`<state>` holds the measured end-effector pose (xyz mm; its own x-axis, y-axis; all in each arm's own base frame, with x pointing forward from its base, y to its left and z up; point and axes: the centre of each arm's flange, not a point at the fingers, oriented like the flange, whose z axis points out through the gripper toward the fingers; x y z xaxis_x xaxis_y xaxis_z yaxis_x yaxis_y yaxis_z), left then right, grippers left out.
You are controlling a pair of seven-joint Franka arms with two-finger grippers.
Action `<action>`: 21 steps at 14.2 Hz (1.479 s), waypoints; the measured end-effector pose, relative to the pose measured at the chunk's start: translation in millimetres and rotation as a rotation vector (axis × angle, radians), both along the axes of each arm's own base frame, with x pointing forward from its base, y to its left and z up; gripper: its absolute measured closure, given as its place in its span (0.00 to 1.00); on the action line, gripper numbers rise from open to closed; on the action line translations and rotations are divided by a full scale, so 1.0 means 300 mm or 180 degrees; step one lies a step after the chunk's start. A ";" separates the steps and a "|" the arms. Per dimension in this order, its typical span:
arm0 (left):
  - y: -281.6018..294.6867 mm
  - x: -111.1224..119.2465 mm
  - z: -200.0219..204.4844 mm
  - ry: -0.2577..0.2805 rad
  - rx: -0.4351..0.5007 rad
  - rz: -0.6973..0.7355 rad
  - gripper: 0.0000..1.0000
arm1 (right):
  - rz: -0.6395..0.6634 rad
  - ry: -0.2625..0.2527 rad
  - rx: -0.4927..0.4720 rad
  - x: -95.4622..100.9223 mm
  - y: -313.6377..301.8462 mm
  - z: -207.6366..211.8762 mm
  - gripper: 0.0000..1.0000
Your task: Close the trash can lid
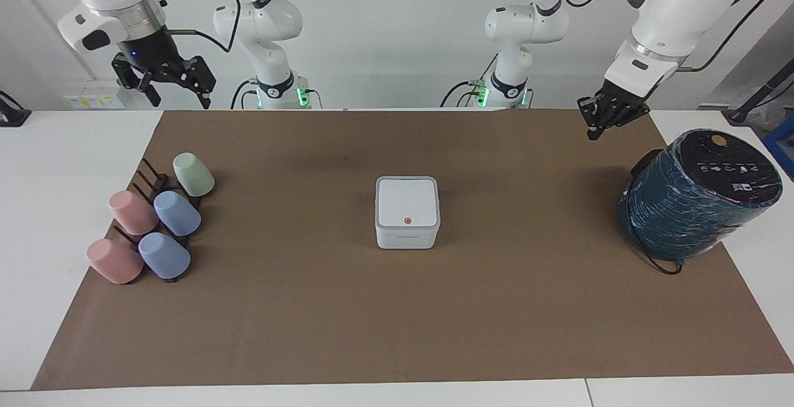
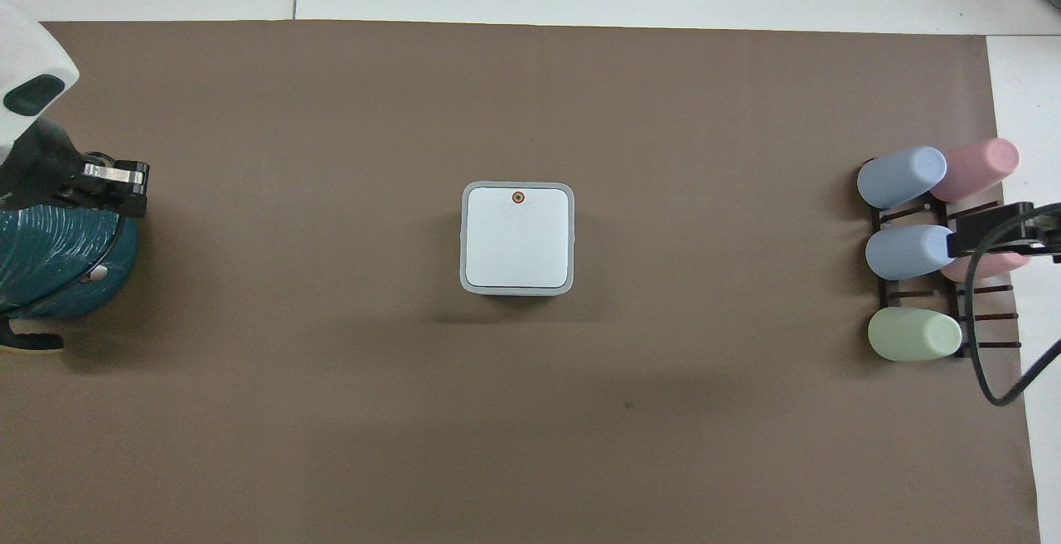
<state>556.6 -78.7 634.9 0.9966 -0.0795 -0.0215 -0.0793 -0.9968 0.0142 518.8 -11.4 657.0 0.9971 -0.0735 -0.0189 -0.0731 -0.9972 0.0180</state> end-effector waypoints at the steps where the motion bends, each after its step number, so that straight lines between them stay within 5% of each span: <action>1: -0.004 -0.007 0.007 -0.0010 0.0000 -0.0007 0.81 | 0.0000 0.0000 0.0000 0.000 0.000 0.000 0.00; 8: -0.024 -0.023 0.036 -0.0079 -0.0008 -0.0052 0.00 | 0.0000 0.0000 0.0000 0.000 0.000 0.000 0.00; 21: -0.022 -0.008 0.037 -0.0188 -0.0022 -0.0218 0.00 | 0.0000 0.0000 0.0000 0.000 0.000 0.000 0.00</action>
<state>554.2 -85.3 646.1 0.9884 -0.1474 0.0379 -0.1480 -0.9889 0.0144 518.8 -11.4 657.0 0.9971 -0.0735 -0.0190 -0.0731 -0.9972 0.0180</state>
